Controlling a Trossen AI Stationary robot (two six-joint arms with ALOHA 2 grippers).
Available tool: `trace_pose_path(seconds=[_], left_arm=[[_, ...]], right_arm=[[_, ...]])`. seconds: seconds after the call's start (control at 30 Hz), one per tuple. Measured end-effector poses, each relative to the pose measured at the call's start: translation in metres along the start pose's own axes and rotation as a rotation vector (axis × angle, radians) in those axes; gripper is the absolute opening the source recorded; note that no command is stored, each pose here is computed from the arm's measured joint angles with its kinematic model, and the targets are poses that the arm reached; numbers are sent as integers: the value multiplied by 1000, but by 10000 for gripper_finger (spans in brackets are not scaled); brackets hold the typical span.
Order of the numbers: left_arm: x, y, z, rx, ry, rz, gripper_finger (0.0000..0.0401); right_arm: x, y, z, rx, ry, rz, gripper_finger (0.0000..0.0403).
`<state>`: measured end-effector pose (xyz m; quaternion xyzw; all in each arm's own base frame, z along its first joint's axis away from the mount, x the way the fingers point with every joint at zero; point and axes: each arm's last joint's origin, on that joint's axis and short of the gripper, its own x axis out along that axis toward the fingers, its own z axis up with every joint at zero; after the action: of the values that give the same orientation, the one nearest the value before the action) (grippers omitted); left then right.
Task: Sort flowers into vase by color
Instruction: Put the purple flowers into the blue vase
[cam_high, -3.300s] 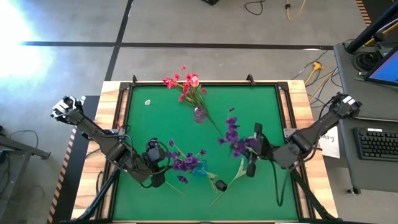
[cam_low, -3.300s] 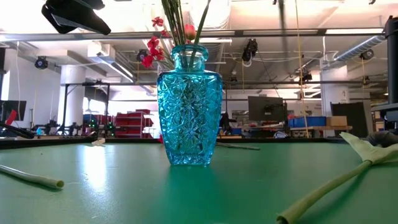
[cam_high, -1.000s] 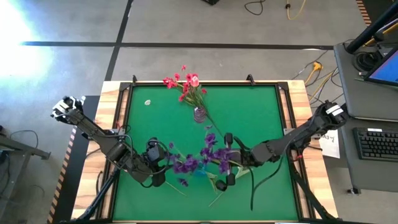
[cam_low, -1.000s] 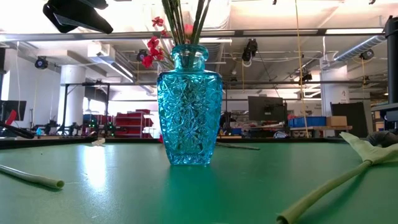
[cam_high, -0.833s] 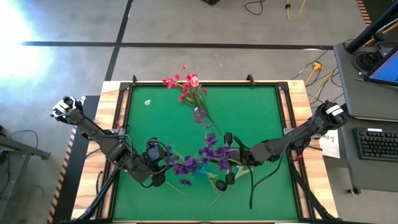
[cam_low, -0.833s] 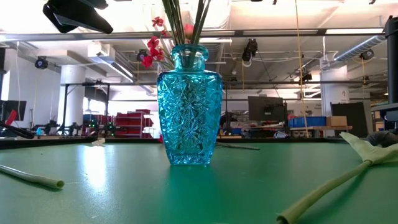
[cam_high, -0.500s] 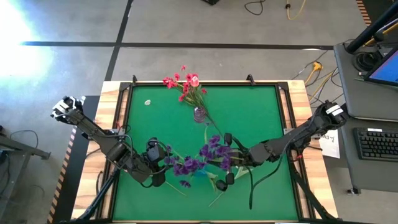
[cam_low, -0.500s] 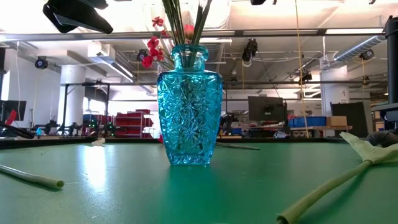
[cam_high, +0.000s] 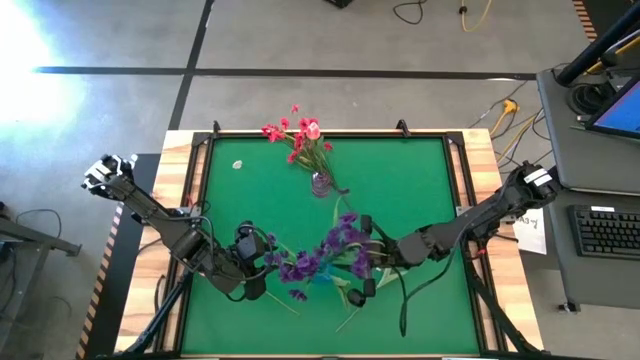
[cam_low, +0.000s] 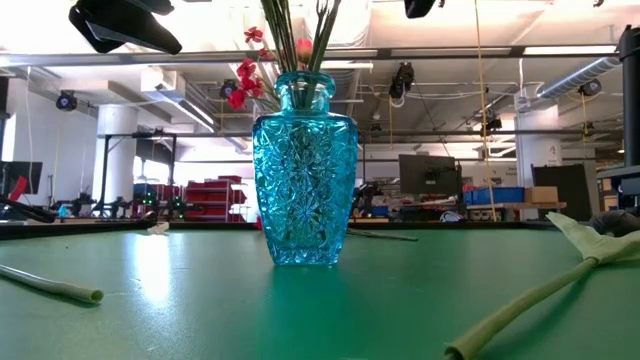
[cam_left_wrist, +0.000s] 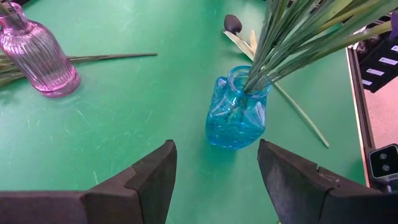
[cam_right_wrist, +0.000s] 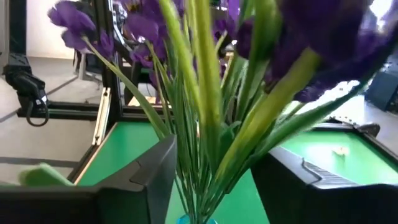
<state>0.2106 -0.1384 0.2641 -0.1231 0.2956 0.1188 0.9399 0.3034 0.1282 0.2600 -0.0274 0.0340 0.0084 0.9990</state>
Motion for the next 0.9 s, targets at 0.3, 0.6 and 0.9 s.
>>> trace_pose_path(seconds=[0.3, 0.6, 0.9], left_arm=[[0, 0, 0, 0, 0, 1, 213], [0, 0, 0, 0, 0, 0, 213], [0, 0, 0, 1, 0, 0, 213]], right_arm=[[0, -1, -4, 12, 46, -3, 243], [-1, -1, -14, 2, 145, -4, 290], [-3, -1, -20, 11, 209, -9, 308]])
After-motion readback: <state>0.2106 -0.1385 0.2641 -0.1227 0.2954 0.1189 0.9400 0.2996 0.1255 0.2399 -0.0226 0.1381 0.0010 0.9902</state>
